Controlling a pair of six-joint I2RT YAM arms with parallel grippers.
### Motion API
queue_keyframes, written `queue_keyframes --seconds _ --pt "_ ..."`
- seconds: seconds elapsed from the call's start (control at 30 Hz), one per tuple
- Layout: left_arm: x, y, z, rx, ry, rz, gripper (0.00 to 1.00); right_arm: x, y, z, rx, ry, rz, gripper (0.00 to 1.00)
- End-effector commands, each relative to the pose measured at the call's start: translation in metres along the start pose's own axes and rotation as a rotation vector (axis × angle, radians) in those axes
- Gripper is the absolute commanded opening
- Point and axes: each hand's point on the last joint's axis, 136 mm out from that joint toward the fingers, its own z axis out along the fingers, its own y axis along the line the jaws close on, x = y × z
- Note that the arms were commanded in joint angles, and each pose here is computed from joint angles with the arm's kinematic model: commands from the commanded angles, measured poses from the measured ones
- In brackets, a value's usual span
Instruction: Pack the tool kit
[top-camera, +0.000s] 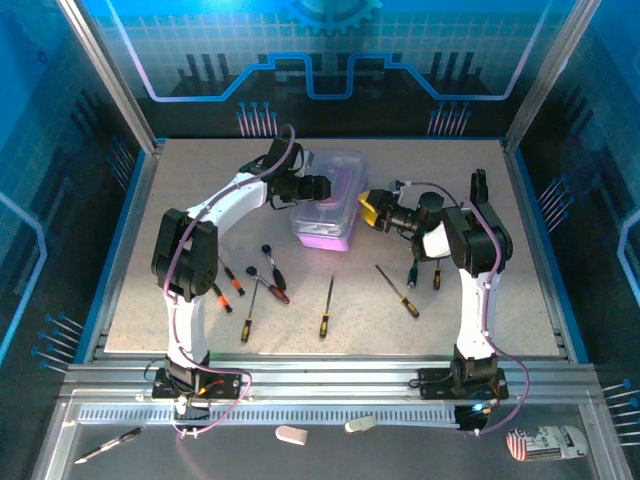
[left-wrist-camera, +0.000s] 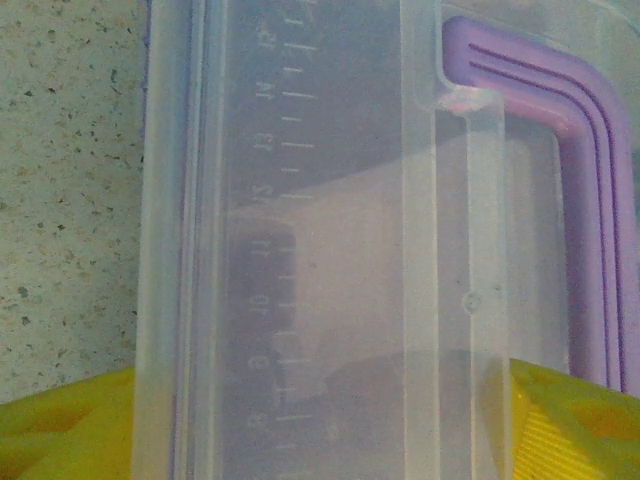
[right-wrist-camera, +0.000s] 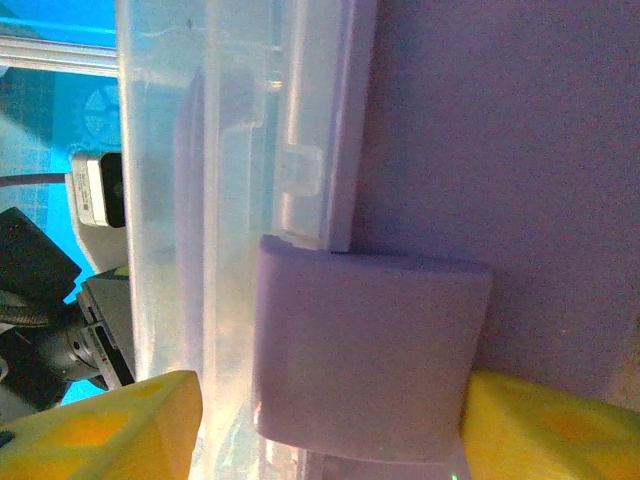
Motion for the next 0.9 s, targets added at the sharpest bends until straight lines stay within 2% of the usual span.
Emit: queue_keyframes --seconds 0.0,0.3,0.47,0.7,0.8,0.87 --pt "0.119 0.078 0.046 -0.276 0.392 -0.040 0.64 0.010 0.047 0.011 -0.096 0.049 -0.099 0.68" --pt "0.130 0.105 0.047 -0.416 0.419 -0.056 0.62 -0.011 0.122 -0.011 -0.184 0.004 -0.194 0.63" --pt "0.132 0.113 0.045 -0.458 0.426 -0.046 0.62 -0.020 0.142 -0.022 -0.203 -0.018 -0.216 0.62" --pt "0.132 0.116 0.043 -0.478 0.432 -0.039 0.61 -0.029 0.134 -0.037 -0.182 -0.067 -0.203 0.58" --pt "0.126 0.103 0.041 -0.425 0.414 -0.050 0.62 -0.038 0.108 -0.054 -0.119 -0.125 -0.153 0.58" --pt "0.117 0.091 0.037 -0.386 0.398 -0.059 0.62 -0.041 0.077 -0.073 0.001 -0.176 -0.116 0.58"
